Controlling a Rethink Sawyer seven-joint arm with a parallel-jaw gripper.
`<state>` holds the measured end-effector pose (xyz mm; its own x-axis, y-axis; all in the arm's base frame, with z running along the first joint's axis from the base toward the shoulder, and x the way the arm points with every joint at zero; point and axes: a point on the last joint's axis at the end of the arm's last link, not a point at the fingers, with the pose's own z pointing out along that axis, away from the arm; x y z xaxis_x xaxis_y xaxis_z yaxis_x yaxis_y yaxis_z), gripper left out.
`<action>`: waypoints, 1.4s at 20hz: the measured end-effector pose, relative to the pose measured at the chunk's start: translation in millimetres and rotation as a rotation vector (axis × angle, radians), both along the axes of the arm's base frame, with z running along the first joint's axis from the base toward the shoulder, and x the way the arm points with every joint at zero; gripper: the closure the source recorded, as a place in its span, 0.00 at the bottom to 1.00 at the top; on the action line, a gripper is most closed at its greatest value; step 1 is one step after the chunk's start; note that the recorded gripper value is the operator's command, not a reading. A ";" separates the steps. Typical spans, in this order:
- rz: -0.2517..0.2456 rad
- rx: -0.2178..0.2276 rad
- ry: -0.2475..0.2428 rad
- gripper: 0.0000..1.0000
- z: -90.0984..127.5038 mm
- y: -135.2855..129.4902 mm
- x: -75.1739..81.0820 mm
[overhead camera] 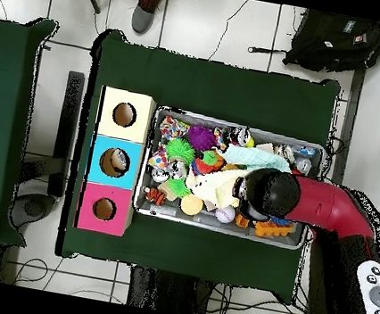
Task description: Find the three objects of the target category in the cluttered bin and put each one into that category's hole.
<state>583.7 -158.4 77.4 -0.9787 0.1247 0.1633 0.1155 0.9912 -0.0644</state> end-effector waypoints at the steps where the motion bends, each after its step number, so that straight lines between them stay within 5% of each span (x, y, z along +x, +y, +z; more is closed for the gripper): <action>1: -0.004 0.000 0.001 1.00 0.9 1.1 0.2; 17: -0.088 0.069 0.026 1.00 -0.5 29.3 8.0; 28: -0.046 0.098 0.060 1.00 -13.1 88.5 15.0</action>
